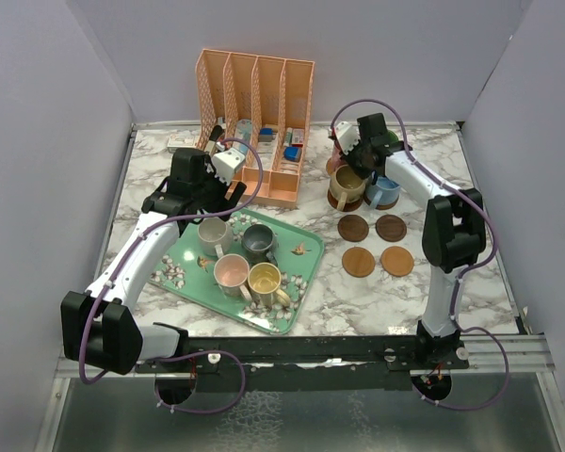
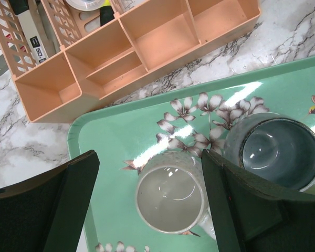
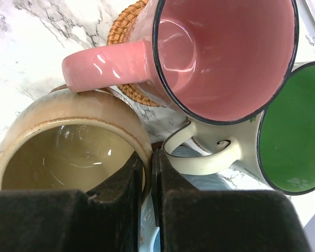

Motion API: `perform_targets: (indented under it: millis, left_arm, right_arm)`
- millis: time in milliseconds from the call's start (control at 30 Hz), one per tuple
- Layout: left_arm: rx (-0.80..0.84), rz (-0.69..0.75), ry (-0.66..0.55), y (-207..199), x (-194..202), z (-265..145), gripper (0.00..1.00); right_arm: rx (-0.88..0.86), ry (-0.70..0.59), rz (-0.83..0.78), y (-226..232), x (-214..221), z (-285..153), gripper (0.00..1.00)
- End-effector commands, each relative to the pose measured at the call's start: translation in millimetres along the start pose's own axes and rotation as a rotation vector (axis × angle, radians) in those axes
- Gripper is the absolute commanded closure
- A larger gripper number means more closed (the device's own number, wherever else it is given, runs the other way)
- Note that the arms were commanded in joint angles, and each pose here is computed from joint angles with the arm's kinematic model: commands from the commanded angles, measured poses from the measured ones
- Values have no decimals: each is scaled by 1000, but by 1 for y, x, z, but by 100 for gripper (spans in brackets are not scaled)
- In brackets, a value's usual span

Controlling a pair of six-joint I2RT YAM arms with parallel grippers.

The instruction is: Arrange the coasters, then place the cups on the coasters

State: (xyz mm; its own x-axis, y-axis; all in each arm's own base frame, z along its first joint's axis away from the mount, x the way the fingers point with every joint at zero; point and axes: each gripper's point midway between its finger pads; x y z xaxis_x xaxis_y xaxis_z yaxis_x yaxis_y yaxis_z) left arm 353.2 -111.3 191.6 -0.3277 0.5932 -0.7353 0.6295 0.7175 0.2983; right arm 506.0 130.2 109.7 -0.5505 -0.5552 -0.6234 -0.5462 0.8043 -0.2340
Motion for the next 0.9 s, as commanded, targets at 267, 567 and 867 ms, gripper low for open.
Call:
perform_targets:
  millis: [267, 567, 867]
  left_arm:
    - [-21, 8, -26, 6, -5, -2, 17]
    - [-19, 8, -28, 5, -4, -3, 17]
    - [-20, 9, -31, 5, -4, -4, 17]
  right_arm:
    - [-13, -39, -21, -6, -16, 1, 99]
    - [-5, -29, -33, -9, -13, 4, 99]
    - [3, -17, -35, -12, -10, 5, 99]
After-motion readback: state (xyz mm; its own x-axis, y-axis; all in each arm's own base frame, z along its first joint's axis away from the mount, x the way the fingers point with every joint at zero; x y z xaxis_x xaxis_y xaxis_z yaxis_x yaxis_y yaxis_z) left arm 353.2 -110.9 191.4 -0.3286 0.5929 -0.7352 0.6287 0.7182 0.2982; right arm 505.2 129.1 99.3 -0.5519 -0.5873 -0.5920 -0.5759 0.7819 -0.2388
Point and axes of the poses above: each gripper's point midway between its finger pads, its own z axis out along the fingers, its own y axis along the line the jaws close on, x = y × z, and after that the axes turned 10 degrees about z, right-handed
